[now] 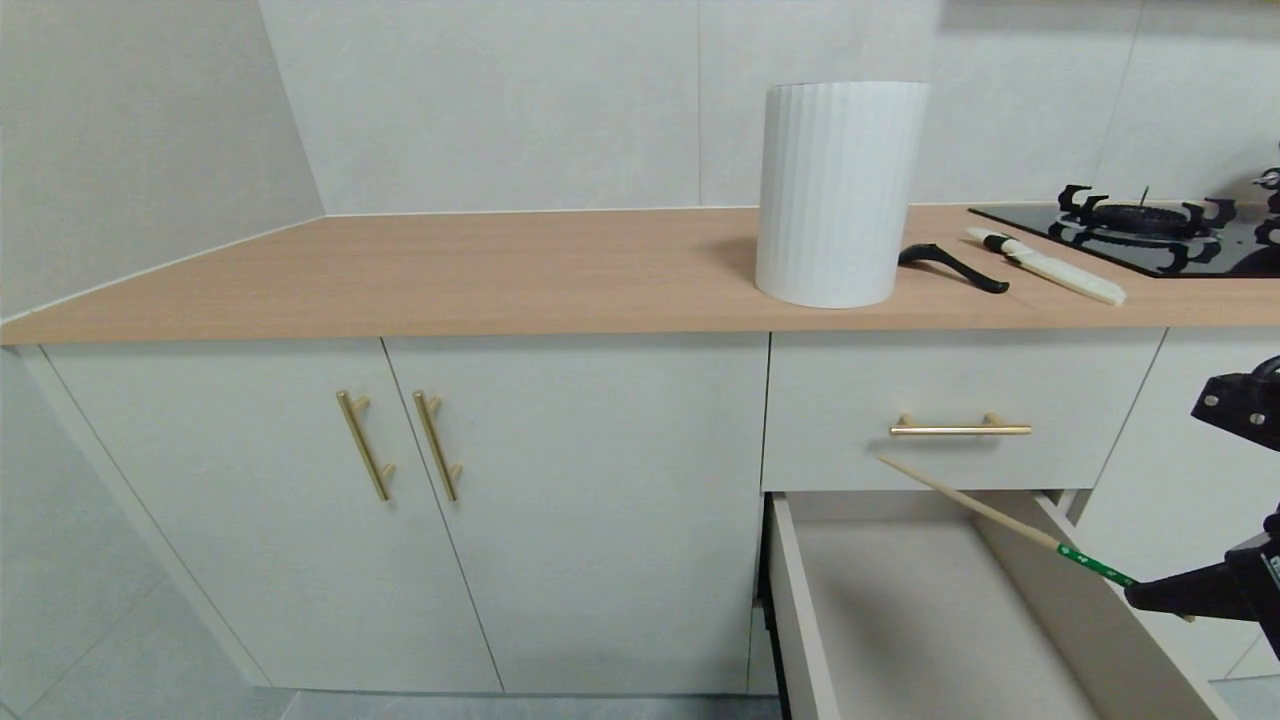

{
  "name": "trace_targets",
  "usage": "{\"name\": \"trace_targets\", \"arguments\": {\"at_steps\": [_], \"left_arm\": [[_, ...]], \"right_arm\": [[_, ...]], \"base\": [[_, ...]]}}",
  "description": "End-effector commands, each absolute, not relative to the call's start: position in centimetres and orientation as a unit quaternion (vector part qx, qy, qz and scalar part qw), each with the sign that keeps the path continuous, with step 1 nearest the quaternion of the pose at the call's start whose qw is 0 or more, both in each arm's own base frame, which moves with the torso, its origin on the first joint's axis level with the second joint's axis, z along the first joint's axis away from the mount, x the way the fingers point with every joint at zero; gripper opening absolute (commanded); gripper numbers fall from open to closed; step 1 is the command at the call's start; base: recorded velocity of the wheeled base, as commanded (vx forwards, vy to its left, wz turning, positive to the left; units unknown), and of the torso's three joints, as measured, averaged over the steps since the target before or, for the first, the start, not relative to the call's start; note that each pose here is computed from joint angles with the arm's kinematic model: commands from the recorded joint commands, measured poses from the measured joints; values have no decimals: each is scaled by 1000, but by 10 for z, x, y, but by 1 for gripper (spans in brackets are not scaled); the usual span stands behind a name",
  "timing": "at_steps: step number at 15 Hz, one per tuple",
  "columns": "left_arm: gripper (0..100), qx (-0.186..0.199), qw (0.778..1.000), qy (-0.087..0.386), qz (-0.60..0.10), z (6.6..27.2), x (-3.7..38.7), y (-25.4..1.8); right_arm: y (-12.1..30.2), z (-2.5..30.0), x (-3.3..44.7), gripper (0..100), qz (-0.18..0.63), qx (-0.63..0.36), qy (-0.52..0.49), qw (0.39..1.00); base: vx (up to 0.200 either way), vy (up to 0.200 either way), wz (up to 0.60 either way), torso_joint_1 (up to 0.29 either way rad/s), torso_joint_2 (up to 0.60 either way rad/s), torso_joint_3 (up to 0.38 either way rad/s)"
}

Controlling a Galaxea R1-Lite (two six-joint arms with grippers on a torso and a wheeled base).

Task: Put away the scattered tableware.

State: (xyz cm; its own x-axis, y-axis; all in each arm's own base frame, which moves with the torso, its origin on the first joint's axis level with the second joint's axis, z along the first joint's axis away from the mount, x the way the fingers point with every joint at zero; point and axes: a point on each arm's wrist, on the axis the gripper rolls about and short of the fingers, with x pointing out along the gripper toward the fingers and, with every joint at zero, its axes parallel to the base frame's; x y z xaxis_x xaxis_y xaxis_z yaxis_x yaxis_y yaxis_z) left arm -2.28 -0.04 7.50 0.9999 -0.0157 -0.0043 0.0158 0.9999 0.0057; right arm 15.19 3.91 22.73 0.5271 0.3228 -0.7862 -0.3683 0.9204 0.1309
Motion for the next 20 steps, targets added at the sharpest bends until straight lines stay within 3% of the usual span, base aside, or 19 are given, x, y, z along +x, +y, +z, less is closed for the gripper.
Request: {"name": "trace_targets", "arguments": {"at_steps": [1,5,11,16,20], "left_arm": [[100,3,1000,2,-8,75,-23,0],[100,3,1000,2,-8,75,-23,0],[100,3,1000,2,-8,75,-23,0],[100,3,1000,2,-8,75,-23,0],[100,3,1000,2,-8,75,-23,0]], "right_arm": [[40,222,157,0,199,-31,456,867],[48,196,183,0,197,-37,512,835],[78,110,268,0,113,14,626,771],[96,49,296,0,86,29,603,792],[101,21,305,0,67,20,599,798]], "base": [[0,0,0,-27,129,90],[0,0,0,-4,19,9],[0,0,0,0,0,0],[0,0,0,0,0,0],[0,0,0,0,0,0]]}}
